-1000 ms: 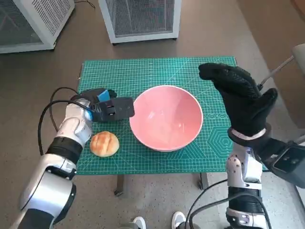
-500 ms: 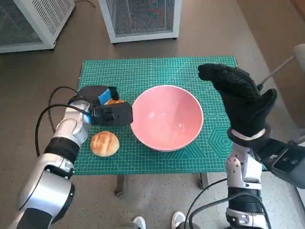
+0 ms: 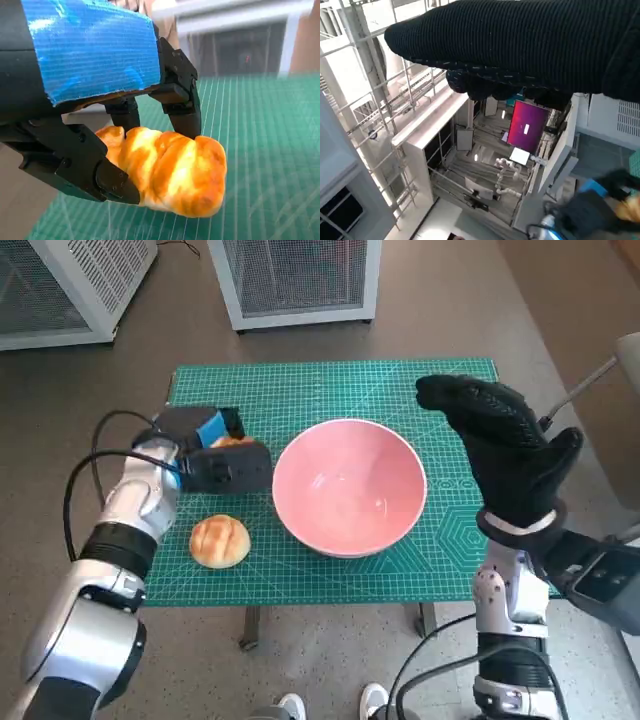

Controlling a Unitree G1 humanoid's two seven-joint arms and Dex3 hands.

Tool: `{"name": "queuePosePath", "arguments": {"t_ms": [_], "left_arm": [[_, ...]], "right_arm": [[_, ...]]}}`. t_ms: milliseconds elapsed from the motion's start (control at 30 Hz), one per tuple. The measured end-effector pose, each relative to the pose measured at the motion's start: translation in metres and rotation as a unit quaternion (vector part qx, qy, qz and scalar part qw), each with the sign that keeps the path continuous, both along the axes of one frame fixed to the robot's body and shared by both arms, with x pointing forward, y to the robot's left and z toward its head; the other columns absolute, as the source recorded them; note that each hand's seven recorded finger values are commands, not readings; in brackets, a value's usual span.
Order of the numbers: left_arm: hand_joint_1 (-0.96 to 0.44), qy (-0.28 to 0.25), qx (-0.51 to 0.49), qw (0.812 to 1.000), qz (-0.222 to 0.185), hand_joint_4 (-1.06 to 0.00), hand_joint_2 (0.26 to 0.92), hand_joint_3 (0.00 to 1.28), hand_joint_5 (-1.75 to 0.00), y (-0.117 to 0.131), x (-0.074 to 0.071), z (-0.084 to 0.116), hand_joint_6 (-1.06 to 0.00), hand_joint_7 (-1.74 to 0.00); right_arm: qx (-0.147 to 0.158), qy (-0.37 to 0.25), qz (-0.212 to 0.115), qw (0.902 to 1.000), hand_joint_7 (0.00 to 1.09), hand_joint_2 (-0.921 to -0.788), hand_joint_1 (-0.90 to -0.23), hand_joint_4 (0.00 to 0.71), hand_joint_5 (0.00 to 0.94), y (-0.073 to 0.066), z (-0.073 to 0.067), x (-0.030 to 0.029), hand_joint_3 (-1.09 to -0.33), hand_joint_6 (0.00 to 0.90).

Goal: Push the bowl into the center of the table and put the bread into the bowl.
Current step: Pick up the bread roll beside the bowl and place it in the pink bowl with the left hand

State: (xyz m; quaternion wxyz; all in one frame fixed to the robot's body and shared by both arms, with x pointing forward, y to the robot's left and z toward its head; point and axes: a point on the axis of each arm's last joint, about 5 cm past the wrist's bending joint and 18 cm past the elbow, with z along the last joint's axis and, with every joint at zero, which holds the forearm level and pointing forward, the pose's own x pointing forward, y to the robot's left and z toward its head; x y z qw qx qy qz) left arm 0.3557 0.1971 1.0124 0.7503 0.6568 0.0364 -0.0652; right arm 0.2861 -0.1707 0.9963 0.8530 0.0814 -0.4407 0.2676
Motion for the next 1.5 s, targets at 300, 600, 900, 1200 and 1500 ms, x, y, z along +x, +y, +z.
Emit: {"name": "queuePosePath", "arguments": {"t_ms": [300, 600, 900, 1200, 1500], "left_arm": [[0.0, -0.096, -0.039, 0.994, -0.042, -0.65, 0.92, 0.11, -1.22, -0.009, -0.014, 0.037, -0.59, -1.2], [0.0, -0.162, -0.078, 0.979, -0.092, -0.69, 0.92, 0.09, -1.15, -0.021, -0.04, 0.055, -0.59, -1.23], [0.0, -0.218, -0.094, 0.956, -0.173, -0.73, 0.92, 0.05, -1.07, -0.043, -0.075, 0.067, -0.61, -1.23], [0.0, -0.214, -0.092, 0.936, -0.264, -0.76, 0.92, 0.05, -1.05, -0.06, -0.085, 0.062, -0.59, -1.23], [0.0, -0.16, -0.1, 0.934, -0.303, -0.74, 0.92, 0.07, -1.12, -0.069, -0.081, 0.043, -0.56, -1.21]], "right_arm": [[0.0, 0.003, 0.002, 1.0, 0.69, -0.921, -0.547, 0.363, 0.0, 0.0, 0.0, 0.0002, -0.484, 0.088], [-0.001, 0.003, 0.002, 1.0, 0.7, -0.921, -0.552, 0.361, 0.0, 0.0, 0.0, 0.0003, -0.488, 0.08], [-0.006, 0.004, 0.005, 1.0, 0.71, -0.921, -0.544, 0.36, 0.0, -0.001, 0.0, 0.0004, -0.498, 0.072], [-0.012, 0.005, 0.009, 0.9999, 0.72, -0.921, -0.544, 0.36, 0.0, -0.002, 0.0, 0.0005, -0.503, 0.063], [-0.014, 0.004, 0.008, 0.9999, 0.72, -0.921, -0.539, 0.361, 0.001, -0.003, 0.0, 0.0004, -0.502, 0.062]]}}
